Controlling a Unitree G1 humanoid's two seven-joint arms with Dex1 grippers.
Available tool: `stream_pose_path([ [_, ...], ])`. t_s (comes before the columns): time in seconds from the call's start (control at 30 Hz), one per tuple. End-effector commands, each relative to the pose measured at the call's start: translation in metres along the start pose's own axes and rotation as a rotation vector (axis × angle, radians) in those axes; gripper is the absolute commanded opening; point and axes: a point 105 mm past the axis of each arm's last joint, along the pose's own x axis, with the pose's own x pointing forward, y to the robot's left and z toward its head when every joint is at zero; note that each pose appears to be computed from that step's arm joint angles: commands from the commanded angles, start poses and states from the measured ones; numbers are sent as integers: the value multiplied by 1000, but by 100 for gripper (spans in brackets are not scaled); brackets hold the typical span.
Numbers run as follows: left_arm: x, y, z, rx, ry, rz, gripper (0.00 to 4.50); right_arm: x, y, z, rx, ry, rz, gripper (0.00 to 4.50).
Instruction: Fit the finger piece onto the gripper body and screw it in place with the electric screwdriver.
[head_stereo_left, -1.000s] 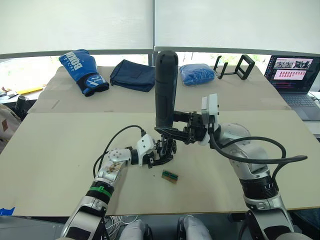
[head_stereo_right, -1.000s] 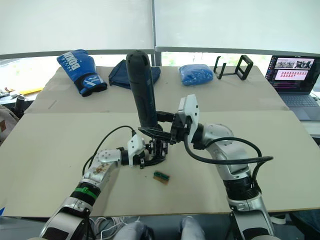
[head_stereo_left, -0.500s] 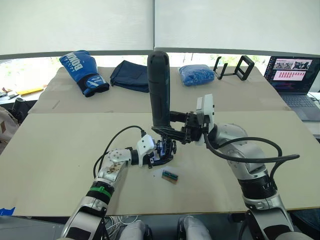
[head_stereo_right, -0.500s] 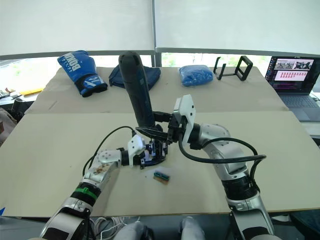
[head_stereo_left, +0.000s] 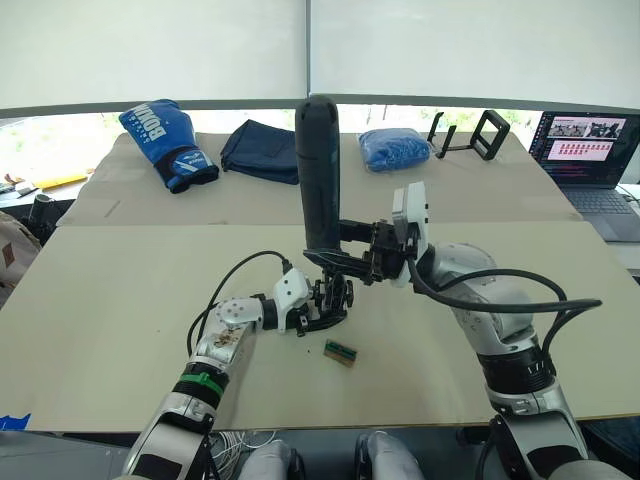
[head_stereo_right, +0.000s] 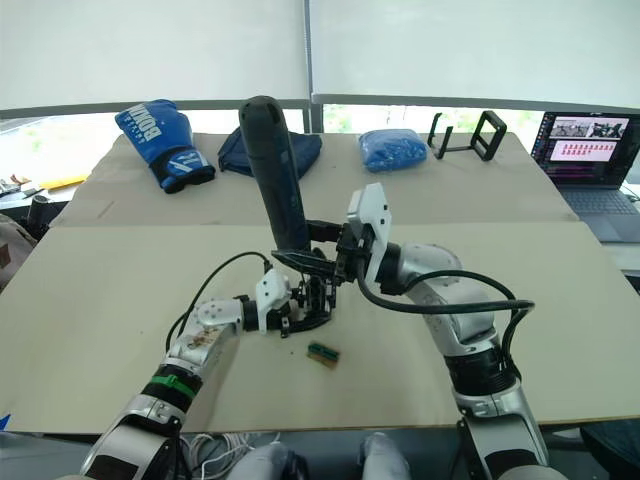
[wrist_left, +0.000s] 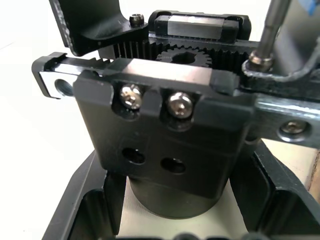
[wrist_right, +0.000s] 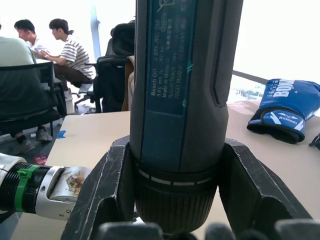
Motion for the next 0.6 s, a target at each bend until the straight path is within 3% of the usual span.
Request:
stream_pose_path([
  [0.03, 2, 2, -5, -8, 16, 24, 236, -3, 1, 53, -107, -162, 33, 194],
  [0.17, 6, 1, -8, -15, 27, 17, 236, -13, 2, 85, -208, -292, 43, 194],
  [0.4, 8, 1, -12, -55, 33, 6, 236, -23, 13, 88, -236, -312, 90, 194],
  [0.47, 6, 3, -11, -69, 26, 19, 338, -25, 17, 91, -237, -318, 102, 194],
  [0.57, 1, 4, -13, -56, 37, 28, 449, -29, 21, 100, -250, -329, 106, 194],
  [0.6, -3, 5, -14, -63, 38, 36, 449, -32, 22, 104, -252, -333, 102, 194],
])
